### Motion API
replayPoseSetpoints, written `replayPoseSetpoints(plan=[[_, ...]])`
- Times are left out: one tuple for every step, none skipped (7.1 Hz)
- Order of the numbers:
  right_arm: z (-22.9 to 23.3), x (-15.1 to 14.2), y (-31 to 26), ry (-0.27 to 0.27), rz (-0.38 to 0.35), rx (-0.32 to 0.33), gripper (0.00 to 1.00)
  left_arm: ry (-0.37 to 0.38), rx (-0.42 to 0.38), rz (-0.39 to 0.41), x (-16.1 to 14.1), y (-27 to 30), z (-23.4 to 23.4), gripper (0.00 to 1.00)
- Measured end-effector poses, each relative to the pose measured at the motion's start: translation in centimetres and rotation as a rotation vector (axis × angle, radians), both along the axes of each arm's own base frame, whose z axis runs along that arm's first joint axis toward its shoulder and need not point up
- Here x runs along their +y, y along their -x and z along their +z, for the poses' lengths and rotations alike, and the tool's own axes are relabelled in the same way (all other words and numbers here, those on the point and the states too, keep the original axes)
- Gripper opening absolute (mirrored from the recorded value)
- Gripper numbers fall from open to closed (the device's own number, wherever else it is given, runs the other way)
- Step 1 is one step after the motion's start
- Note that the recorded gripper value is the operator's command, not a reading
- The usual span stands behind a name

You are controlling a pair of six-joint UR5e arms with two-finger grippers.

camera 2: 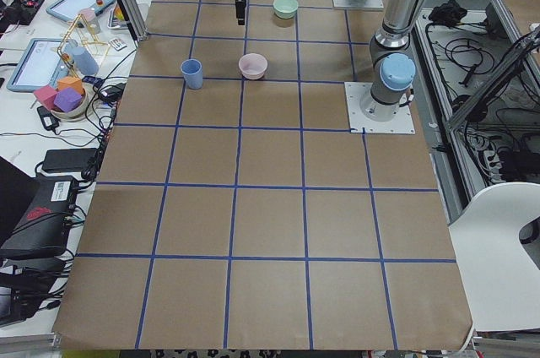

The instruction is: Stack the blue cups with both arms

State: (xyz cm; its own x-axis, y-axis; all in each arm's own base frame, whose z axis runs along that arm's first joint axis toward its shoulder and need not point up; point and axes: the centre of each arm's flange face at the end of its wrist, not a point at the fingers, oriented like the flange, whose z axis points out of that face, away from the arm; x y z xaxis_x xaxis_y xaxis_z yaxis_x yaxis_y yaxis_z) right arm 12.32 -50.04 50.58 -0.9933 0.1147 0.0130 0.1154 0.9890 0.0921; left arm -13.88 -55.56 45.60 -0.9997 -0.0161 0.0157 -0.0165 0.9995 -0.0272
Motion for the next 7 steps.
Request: replayPoseSetpoints(plan=[[-0.2, 0.0, 0.0, -0.003, 0.0, 0.001, 1.0, 0.024, 0.001, -0.002, -3.1, 0.0, -3.1, 1.0], [-0.3, 0.0, 0.1, -0.006, -0.001, 0.002, 1.0, 0.056, 0.001, -0.003, -6.4, 0.0, -6.5, 1.0], [-0.4, 0.1, 0.2, -0.008, -0.002, 0.004, 1.0, 0.084, 0.001, -0.01, -9.5, 0.1, -9.5, 1.0], [-0.5, 0.1, 0.3, -0.008, -0.002, 0.012, 1.0, 0.098, 0.0, -0.033, -12.4, 0.1, -12.0, 1.0], [-0.5, 0.1, 0.3, -0.009, -0.001, 0.023, 1.0, 0.097, -0.002, -0.061, -14.5, 0.3, -14.3, 0.89], [-0.6, 0.1, 0.4, -0.011, 0.0, 0.028, 1.0, 0.088, -0.005, -0.076, -15.7, 0.4, -16.3, 0.69], [-0.7, 0.0, 0.5, -0.013, -0.003, 0.03, 1.0, 0.078, -0.009, -0.082, -16.2, 0.6, -17.7, 0.29]])
